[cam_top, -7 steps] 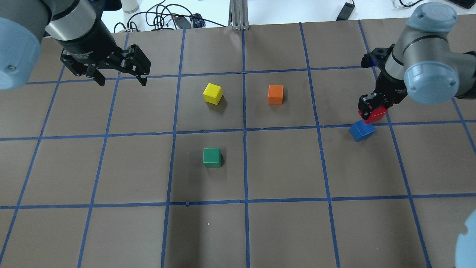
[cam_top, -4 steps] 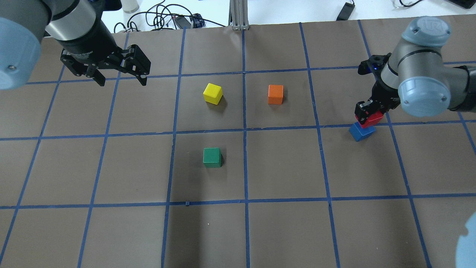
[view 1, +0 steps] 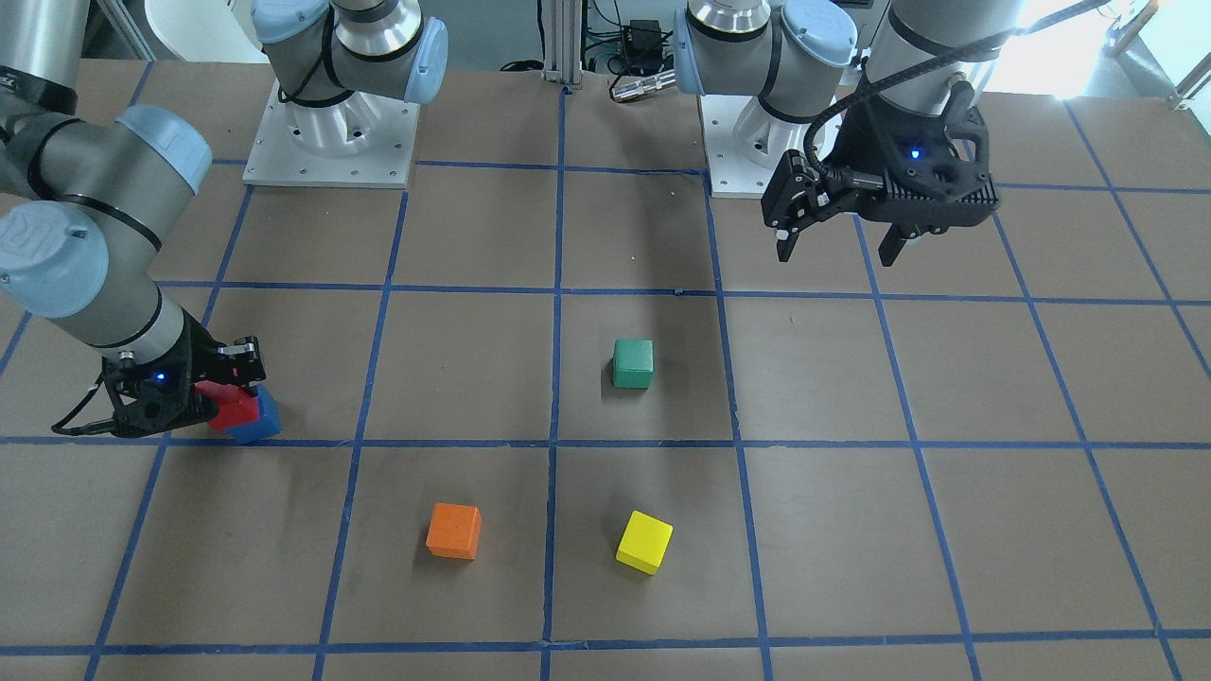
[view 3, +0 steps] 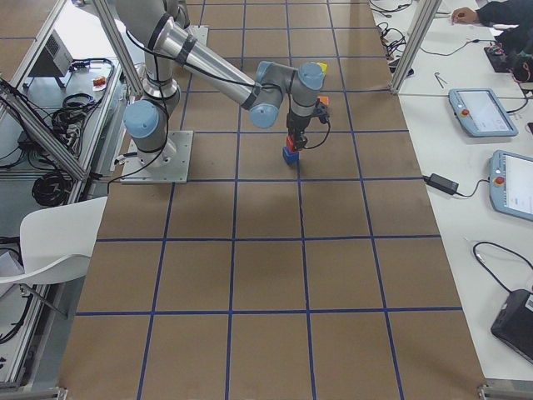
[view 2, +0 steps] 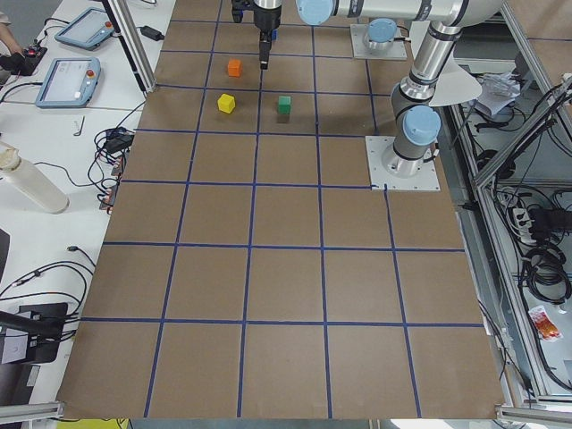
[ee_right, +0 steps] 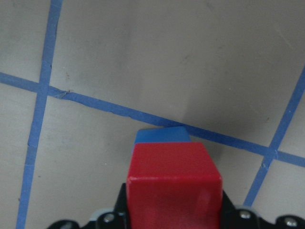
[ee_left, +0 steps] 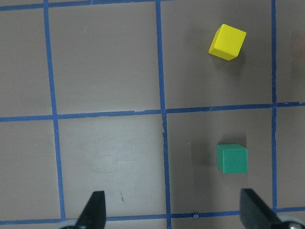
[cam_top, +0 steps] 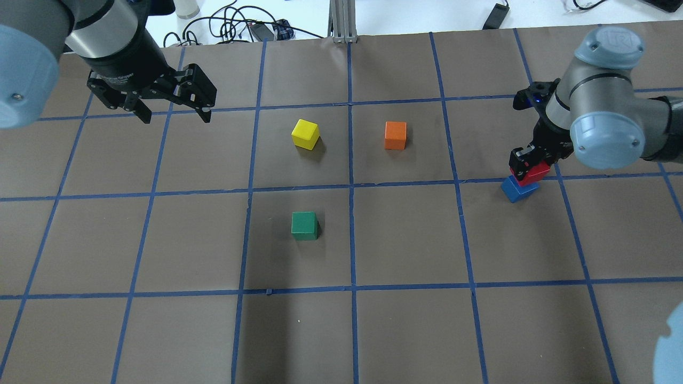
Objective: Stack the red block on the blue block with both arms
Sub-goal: 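Lower the red cube onto the blue cube and open the right gripper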
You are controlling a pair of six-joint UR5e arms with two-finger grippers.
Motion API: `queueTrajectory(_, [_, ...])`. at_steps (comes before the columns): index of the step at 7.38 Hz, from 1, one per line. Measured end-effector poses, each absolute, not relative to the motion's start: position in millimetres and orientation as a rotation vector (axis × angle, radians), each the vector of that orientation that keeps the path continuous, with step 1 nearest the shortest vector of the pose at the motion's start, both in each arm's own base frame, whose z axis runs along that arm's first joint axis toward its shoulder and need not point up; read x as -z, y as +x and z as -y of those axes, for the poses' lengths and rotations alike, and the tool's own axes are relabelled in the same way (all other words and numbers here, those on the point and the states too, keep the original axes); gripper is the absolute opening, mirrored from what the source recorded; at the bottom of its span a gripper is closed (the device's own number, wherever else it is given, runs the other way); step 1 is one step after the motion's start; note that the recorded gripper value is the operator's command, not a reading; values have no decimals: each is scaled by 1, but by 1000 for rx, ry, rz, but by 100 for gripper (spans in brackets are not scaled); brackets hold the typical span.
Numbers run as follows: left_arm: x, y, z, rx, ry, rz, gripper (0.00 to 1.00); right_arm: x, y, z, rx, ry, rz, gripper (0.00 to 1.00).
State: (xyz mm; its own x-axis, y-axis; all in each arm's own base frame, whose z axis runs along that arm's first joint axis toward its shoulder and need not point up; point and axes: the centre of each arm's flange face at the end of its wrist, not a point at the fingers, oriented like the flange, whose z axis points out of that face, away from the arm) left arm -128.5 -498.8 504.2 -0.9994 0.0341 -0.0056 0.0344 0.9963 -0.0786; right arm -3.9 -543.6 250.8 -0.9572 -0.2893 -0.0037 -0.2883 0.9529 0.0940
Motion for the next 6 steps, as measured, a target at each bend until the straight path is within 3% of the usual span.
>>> queueTrajectory(3, [-504, -129, 499, 123, 54, -3135, 100, -245, -3, 538, 170, 461, 3098, 36])
queueTrajectory(4, [-504, -129, 499, 123, 54, -3135, 100, -244, -2, 538, 167, 461, 3098, 52])
queueTrajectory(5, [-504, -129, 499, 123, 54, -3135, 100, -244, -2, 537, 162, 461, 3099, 60])
queueTrajectory(6, [-504, -129, 499, 122, 54, -3135, 100, -244, -3, 538, 158, 460, 3099, 62])
